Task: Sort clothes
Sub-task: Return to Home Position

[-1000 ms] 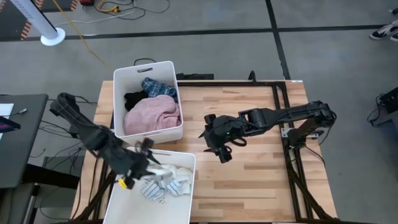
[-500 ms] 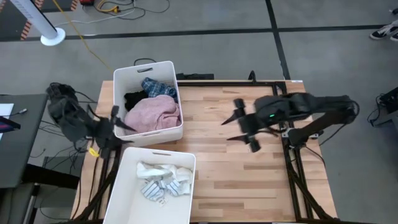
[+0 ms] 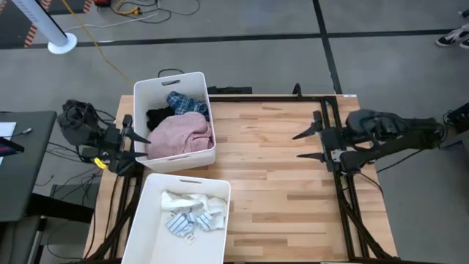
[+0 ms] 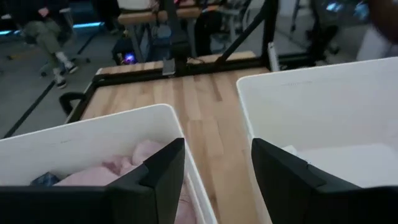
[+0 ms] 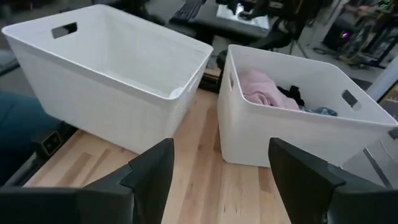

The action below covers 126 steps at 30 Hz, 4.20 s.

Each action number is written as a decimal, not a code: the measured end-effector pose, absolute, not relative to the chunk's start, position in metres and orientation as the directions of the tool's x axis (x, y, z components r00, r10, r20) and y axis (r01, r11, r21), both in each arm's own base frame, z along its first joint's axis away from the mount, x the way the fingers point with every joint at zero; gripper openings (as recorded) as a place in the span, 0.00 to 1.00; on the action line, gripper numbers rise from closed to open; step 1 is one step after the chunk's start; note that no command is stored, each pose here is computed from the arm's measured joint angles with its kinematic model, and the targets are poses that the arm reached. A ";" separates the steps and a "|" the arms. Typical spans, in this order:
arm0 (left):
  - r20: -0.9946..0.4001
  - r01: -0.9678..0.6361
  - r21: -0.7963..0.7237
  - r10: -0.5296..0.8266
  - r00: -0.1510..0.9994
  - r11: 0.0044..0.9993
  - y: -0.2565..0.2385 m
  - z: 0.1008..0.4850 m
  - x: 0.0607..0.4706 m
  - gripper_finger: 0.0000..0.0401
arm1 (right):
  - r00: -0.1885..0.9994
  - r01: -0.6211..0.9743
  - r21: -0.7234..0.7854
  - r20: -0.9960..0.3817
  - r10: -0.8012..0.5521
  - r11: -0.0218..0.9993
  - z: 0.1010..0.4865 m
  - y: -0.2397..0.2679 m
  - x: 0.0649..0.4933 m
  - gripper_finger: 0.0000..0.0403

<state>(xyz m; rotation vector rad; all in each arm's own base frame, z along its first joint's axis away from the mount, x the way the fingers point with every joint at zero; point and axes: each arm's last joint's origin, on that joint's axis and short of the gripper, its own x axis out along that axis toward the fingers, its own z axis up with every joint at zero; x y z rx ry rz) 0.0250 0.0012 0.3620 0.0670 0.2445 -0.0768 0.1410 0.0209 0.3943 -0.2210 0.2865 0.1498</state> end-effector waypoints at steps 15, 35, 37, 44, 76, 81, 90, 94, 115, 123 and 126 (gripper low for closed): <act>0.005 0.119 0.038 -0.119 0.993 0.992 0.022 0.313 0.005 0.45 | 0.993 -0.115 -0.174 0.001 0.117 0.978 0.296 0.012 0.089 0.68; 0.001 0.246 0.096 -0.247 0.969 0.964 0.016 0.313 0.005 0.45 | 0.985 0.118 0.011 0.123 -0.118 0.993 0.249 -0.003 0.071 0.68; 0.000 0.277 0.097 -0.278 0.961 0.956 0.015 0.313 0.005 0.45 | 0.983 0.126 0.052 0.128 -0.132 0.991 0.249 -0.004 0.070 0.68; 0.004 0.397 0.084 -0.399 0.917 0.914 0.012 0.313 0.004 0.45 | 0.986 0.139 0.067 0.086 -0.145 0.988 0.245 -0.005 0.070 0.68; 0.000 0.400 0.015 -0.400 0.916 0.916 0.012 0.313 0.003 0.45 | 0.988 0.147 0.045 -0.061 -0.144 0.988 0.231 -0.005 0.070 0.68; -0.060 0.402 0.037 -0.399 0.915 0.915 0.012 0.307 0.003 0.45 | 0.987 0.148 0.043 -0.077 -0.144 0.988 0.230 -0.005 0.070 0.68; -0.131 0.405 0.066 -0.394 0.910 0.912 0.013 0.299 0.003 0.45 | 0.986 0.148 0.043 -0.078 -0.144 0.988 0.230 -0.005 0.070 0.68; -0.131 0.404 0.065 -0.394 0.910 0.912 0.013 0.299 0.003 0.45 | 0.986 0.148 0.043 -0.078 -0.144 0.988 0.230 -0.005 0.070 0.68; -0.130 0.404 0.064 -0.394 0.910 0.913 0.013 0.299 0.003 0.45 | 0.987 0.148 0.043 -0.078 -0.144 0.988 0.230 -0.005 0.070 0.68; -0.130 0.404 0.064 -0.394 0.910 0.913 0.013 0.299 0.003 0.45 | 0.987 0.148 0.043 -0.078 -0.144 0.988 0.230 -0.005 0.070 0.68; -0.131 0.404 0.064 -0.394 0.910 0.912 0.013 0.299 0.003 0.45 | 0.986 0.148 0.043 -0.078 -0.144 0.988 0.230 -0.005 0.070 0.68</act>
